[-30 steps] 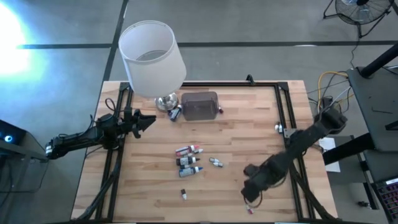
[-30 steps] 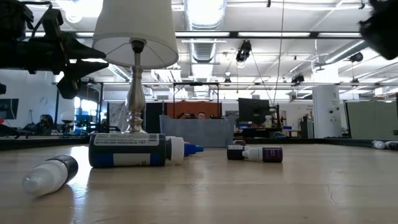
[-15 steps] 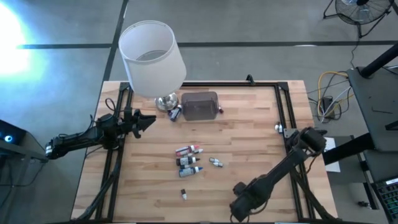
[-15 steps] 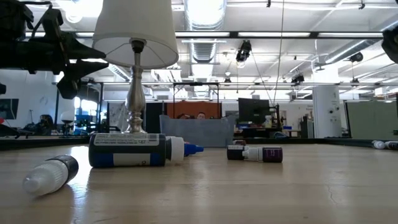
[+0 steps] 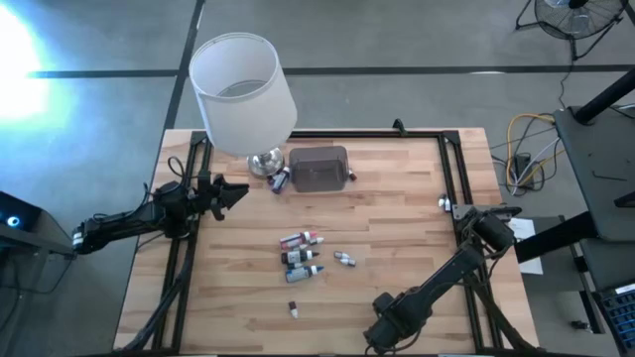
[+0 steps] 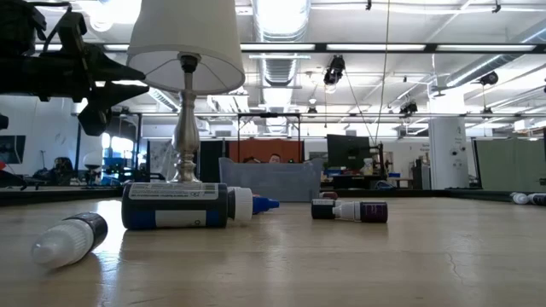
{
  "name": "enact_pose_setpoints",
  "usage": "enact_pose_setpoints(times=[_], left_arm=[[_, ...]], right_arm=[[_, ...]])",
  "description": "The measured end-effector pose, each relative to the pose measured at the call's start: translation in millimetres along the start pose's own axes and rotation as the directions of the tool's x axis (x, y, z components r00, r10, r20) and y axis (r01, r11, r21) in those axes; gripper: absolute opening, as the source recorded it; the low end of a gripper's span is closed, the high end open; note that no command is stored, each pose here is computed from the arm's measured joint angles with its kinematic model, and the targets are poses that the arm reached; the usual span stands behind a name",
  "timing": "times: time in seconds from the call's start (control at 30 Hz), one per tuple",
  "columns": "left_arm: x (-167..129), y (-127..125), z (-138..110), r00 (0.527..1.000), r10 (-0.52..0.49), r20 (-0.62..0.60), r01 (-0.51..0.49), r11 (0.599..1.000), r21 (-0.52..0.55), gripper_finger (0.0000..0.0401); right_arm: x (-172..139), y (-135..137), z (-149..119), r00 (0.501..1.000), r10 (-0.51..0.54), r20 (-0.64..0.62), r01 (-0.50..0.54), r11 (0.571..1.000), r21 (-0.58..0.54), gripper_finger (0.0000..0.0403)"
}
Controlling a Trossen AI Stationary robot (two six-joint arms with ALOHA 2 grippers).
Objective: Pick & Place food coloring
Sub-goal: Put the right small red food coloring bottle into the bin
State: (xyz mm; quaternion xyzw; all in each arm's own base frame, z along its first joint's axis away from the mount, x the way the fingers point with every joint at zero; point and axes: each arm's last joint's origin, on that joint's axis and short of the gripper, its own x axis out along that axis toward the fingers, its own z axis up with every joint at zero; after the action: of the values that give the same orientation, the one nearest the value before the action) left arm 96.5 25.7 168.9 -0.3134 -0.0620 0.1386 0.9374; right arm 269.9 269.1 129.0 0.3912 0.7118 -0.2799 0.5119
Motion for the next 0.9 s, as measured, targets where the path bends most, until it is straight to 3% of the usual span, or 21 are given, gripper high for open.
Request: enact_pose_setpoints(times=[0.33, 0.4, 0.47, 0.67, 0.8, 0.9], left_arm=[[0, 0, 0, 1.000, 0.000, 0.000, 0.000, 1.000, 0.000, 0.0085], [0, 0, 0, 1.000, 0.000, 0.000, 0.000, 1.000, 0.000, 0.0085], [0, 0, 0, 1.000, 0.000, 0.000, 0.000, 1.000, 0.000, 0.0085], [0, 0, 0, 1.000, 0.000, 0.000, 0.000, 1.000, 0.000, 0.0085], [0, 0, 0, 1.000, -0.001, 0.000, 0.001, 1.000, 0.000, 0.0085], [0, 0, 0, 1.000, 0.000, 0.000, 0.000, 1.000, 0.000, 0.0085]], right_arm=[[-6, 1, 8, 0.999, 0.010, 0.037, -0.011, 1.000, 0.027, 0.0072], [-13, 0, 12, 0.995, 0.036, 0.093, -0.041, 0.998, 0.050, 0.0066], [-24, -2, 21, 0.971, 0.067, 0.228, -0.091, 0.991, 0.096, 0.0066], [-84, -26, 59, 0.786, 0.176, 0.592, -0.360, 0.910, 0.208, 0.0067], [-128, -50, 99, 0.601, 0.192, 0.776, -0.483, 0.861, 0.161, 0.0067], [-158, -70, 137, 0.501, 0.207, 0.840, -0.513, 0.853, 0.096, 0.0067]])
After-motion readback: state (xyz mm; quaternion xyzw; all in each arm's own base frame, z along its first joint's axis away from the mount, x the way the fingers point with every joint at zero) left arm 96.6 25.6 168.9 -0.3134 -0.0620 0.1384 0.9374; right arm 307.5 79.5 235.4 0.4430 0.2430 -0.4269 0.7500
